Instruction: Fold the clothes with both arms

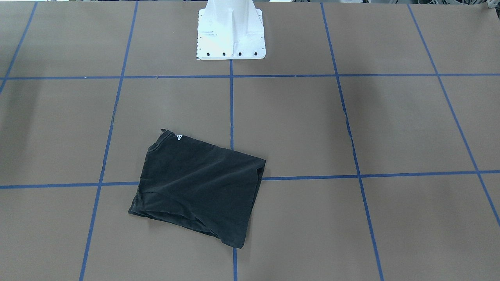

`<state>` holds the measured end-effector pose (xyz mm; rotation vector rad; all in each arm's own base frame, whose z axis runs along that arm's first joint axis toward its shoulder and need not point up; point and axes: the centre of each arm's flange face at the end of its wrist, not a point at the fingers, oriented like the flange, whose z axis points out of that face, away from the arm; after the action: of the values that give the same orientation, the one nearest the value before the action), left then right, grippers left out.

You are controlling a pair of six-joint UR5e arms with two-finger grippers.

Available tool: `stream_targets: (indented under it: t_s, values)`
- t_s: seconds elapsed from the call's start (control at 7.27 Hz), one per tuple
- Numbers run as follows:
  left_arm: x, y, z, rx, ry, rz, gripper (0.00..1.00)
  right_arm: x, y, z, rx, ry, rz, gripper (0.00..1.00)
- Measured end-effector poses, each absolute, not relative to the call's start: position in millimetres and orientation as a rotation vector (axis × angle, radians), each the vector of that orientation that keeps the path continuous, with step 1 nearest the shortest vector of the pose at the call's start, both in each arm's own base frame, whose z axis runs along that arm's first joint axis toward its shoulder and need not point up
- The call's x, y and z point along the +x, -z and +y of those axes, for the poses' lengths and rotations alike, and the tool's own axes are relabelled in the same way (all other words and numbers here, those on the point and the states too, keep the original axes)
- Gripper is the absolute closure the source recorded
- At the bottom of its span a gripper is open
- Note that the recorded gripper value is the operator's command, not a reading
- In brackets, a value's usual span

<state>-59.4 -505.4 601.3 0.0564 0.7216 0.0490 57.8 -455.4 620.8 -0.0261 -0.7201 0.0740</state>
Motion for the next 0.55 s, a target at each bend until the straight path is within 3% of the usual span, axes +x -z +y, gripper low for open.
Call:
stream_targets:
  t_s: [0.55]
  values:
    - [-59.3, -602.9, -504.8, 0.068, -0.099, 0.721, 0.00, 57.9, -619.7, -455.4, -0.025, -0.074, -0.722, 0.00]
